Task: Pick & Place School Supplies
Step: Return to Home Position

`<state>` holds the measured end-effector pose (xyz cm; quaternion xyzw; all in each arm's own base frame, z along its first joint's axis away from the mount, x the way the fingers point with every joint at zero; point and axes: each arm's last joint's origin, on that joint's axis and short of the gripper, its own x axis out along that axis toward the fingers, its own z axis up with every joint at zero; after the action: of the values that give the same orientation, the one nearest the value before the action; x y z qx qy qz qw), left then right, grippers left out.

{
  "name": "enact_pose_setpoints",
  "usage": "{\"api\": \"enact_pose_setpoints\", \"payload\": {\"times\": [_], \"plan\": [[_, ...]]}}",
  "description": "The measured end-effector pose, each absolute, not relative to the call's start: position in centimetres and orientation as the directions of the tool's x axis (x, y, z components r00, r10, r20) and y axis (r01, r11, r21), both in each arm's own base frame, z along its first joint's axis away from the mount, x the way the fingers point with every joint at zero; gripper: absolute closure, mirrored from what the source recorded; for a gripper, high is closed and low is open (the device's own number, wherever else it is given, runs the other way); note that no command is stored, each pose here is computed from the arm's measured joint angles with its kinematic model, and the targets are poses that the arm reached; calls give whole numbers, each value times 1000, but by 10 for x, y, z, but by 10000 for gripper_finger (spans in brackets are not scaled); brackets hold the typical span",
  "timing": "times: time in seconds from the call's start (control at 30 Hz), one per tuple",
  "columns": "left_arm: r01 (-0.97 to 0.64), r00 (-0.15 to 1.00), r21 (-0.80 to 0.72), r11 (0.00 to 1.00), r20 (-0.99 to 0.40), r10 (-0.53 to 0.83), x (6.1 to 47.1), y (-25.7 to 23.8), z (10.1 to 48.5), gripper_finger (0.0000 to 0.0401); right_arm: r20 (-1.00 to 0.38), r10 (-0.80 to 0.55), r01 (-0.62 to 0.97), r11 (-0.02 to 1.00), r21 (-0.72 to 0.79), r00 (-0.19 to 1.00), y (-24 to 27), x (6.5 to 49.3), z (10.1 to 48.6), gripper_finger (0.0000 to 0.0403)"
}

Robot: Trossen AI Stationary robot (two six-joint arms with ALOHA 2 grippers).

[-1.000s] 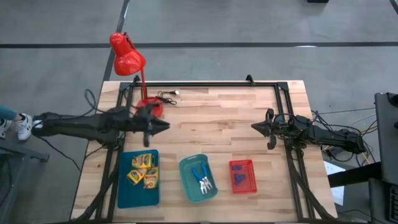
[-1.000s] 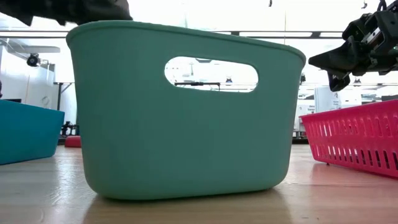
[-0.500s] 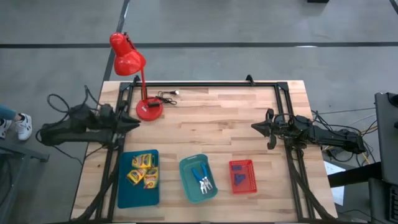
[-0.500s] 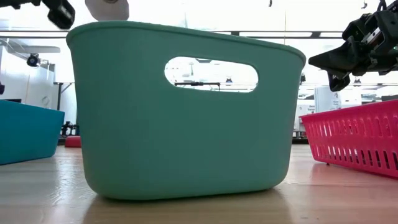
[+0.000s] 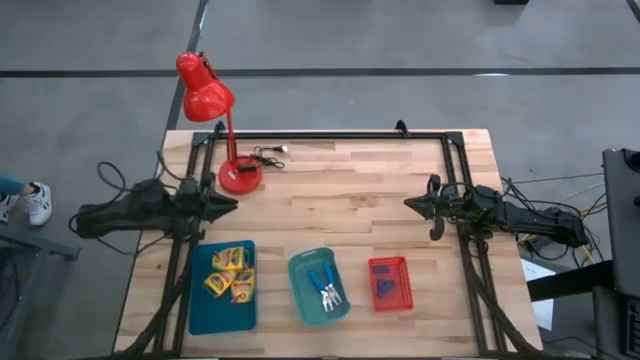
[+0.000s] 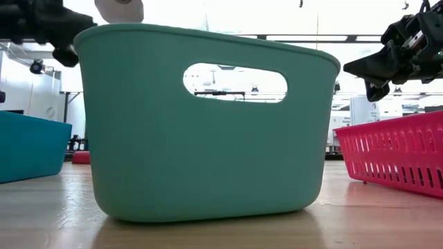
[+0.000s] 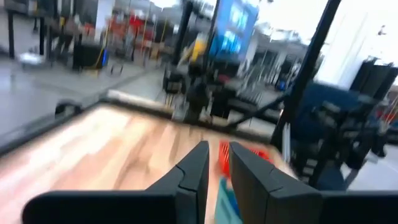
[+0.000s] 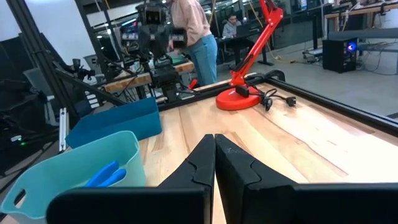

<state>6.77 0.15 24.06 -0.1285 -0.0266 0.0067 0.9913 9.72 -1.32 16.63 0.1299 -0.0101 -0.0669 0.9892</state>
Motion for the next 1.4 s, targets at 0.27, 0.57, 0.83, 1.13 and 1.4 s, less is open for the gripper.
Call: {"api": "enact_pose_setpoints", "payload": {"times": [0.27, 0.57, 0.83, 1.13, 1.4], "plan": [[10, 993, -269, 963, 119, 23, 87, 2, 207, 334, 0, -138, 133, 957, 258, 990, -13, 97, 166, 394], [-47, 989, -308, 950, 116, 87, 97, 4, 177, 334, -2, -136, 132, 957, 259, 991, -13, 98, 166, 394], [-172, 982, -279, 945, 33, 188, 98, 7, 169, 334, -4, -137, 133, 957, 259, 991, -13, 98, 166, 394], [-176, 982, -263, 949, 21, 188, 98, 7, 168, 334, -4, -136, 133, 957, 258, 991, -13, 98, 166, 394], [-178, 982, -262, 949, 16, 189, 98, 7, 167, 334, -4, -136, 133, 957, 258, 991, -13, 98, 166, 394]]}}
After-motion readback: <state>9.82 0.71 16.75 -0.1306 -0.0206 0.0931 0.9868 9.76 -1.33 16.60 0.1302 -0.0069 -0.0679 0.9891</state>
